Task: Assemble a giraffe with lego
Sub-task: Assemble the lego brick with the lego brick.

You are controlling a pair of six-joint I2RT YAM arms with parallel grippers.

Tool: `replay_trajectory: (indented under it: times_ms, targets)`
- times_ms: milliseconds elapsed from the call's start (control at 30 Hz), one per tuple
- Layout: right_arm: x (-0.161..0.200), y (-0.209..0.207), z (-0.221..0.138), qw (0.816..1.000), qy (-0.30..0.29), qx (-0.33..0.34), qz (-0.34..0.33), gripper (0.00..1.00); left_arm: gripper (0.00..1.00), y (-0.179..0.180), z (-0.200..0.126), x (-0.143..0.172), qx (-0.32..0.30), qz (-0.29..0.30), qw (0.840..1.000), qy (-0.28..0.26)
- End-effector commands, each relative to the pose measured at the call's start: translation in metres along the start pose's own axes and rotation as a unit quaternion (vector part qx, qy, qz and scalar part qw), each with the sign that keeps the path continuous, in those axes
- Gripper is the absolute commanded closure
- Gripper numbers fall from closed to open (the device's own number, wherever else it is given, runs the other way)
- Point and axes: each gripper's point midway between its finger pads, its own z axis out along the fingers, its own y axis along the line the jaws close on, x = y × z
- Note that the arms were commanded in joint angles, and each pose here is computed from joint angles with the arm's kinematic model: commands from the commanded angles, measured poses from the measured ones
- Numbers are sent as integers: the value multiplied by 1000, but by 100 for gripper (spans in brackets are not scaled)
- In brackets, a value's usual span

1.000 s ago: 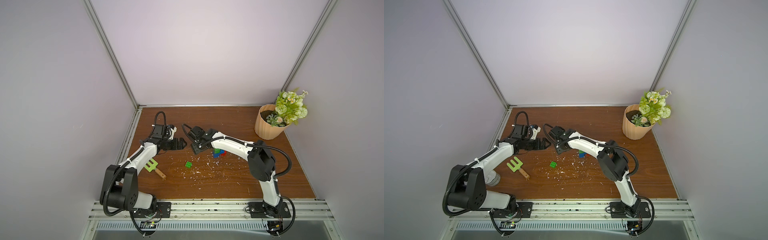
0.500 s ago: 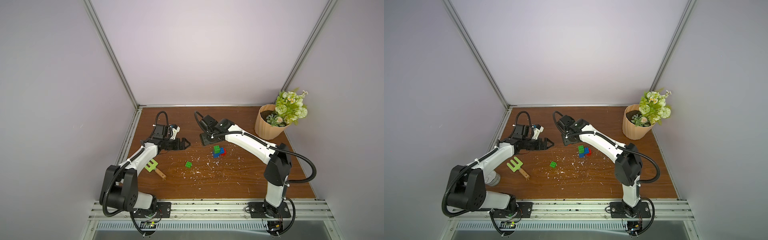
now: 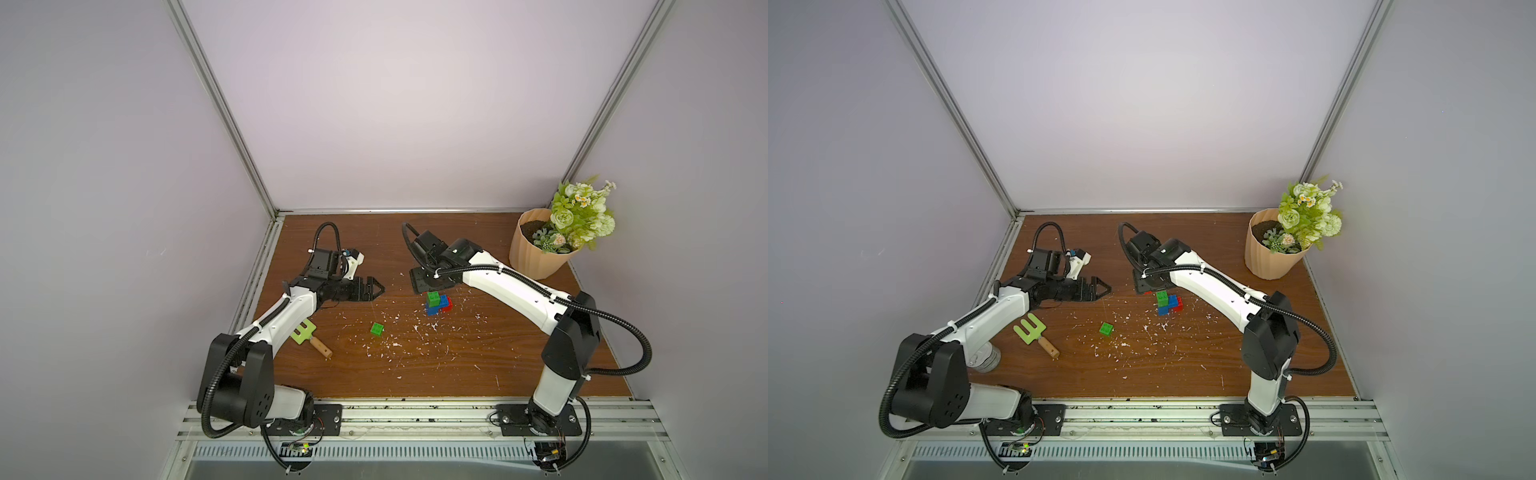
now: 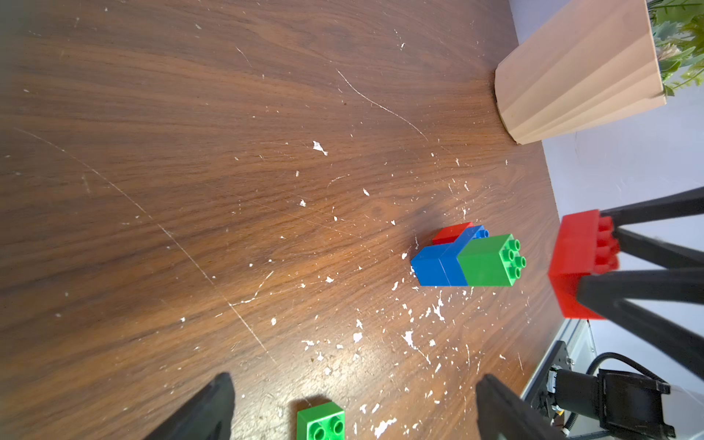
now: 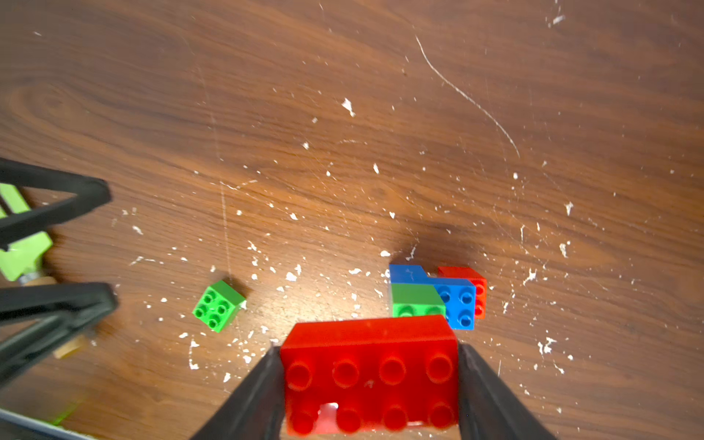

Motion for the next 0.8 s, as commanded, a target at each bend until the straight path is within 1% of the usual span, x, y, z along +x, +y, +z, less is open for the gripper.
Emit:
replay_trajectory:
  times_ms: [0,367,767]
  targets:
    - [3,-3,-10,1000,-4,-14,21,42,0,-8,-2,3,12,6,1000,-1]
    - [11,-2,2,999,2,-20,26,43,0,-8,-1,3,11,6,1000,0]
    - [14,-6,12,1000,10,-5,22,43,0,-7,-2,2,7,8,1000,-2]
